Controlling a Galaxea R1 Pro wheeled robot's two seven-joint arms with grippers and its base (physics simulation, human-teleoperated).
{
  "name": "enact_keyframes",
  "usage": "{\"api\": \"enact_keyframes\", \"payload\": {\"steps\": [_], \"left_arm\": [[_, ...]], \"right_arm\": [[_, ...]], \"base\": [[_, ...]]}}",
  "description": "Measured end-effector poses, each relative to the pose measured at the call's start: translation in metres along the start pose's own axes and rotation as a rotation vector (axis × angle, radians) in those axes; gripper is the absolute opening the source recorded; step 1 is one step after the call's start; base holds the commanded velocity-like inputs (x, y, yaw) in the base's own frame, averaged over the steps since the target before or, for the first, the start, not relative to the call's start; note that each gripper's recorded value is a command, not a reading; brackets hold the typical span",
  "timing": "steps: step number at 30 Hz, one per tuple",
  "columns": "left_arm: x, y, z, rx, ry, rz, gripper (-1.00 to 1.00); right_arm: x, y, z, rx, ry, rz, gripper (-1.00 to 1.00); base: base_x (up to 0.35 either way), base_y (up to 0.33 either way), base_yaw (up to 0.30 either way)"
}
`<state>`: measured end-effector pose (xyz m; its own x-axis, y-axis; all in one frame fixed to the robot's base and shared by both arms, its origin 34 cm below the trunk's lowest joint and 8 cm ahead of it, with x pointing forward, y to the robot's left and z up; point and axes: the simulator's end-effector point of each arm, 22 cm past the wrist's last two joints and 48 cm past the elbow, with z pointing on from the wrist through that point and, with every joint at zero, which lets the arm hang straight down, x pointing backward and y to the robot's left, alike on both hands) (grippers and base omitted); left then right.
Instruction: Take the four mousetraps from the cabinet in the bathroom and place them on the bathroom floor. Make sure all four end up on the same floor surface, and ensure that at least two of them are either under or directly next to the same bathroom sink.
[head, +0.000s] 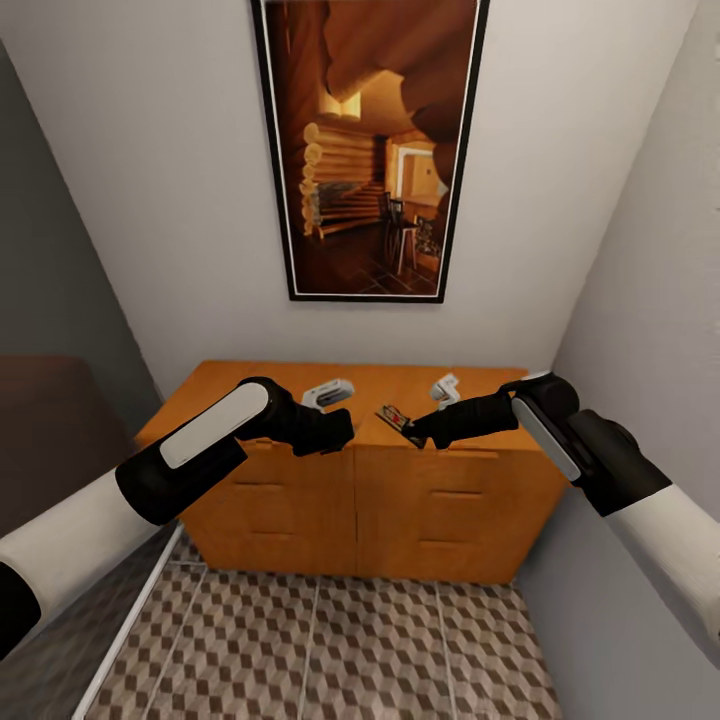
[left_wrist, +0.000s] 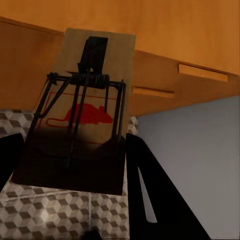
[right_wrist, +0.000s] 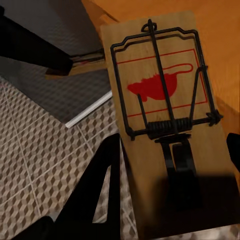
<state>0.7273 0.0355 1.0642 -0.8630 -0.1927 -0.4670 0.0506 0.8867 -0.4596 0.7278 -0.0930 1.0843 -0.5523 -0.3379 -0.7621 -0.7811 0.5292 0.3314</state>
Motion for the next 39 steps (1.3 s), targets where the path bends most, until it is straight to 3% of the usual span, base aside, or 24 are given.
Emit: {"api": "enact_keyframes", "payload": {"steps": [7,10,15,19,21,24,27,31,39], "left_arm": [[0.011,0.012,0.010,-0.040,0.024,0.014,-1.00],[0.039,0.032,0.029,-0.114,0.078,0.064,-1.00],[0.068,0.043,0.042,-0.162,0.128,0.125,-1.00],[0.113,0.057,0.056,-0.223,0.195,0.232,-1.00],[0.132,0.061,0.060,-0.241,0.220,0.276,-1.00],[0.145,0.061,0.064,-0.249,0.229,0.291,-1.00],[0.175,0.070,0.072,-0.260,0.250,0.289,-1.00],[0.236,0.096,0.086,-0.280,0.286,0.309,-1.00],[0.320,0.142,0.102,-0.272,0.289,0.364,-1.00]], "right_arm": [[0.000,-0.001,-0.001,0.005,0.001,-0.001,-1.00],[0.000,-0.001,-0.001,0.007,0.001,-0.003,-1.00],[-0.001,-0.002,0.002,0.018,0.000,-0.005,-1.00],[-0.002,-0.032,0.005,0.153,-0.004,0.003,-1.00],[-0.007,-0.057,0.005,0.275,-0.022,-0.007,-1.00],[-0.008,-0.101,-0.004,0.496,-0.042,-0.010,-1.00],[0.034,-0.126,-0.002,0.625,0.002,0.029,-1.00],[0.112,-0.127,0.012,0.680,0.091,0.082,-1.00],[0.196,-0.117,0.023,0.700,0.211,0.106,-1.00]], "base": [[-0.228,0.120,0.000],[-0.189,0.119,0.000],[-0.120,0.075,0.000],[-0.021,0.013,0.000],[-0.006,0.003,0.000],[-0.002,0.001,0.000],[0.000,0.000,0.000],[0.000,0.000,0.000],[0.000,0.000,0.000]]}}
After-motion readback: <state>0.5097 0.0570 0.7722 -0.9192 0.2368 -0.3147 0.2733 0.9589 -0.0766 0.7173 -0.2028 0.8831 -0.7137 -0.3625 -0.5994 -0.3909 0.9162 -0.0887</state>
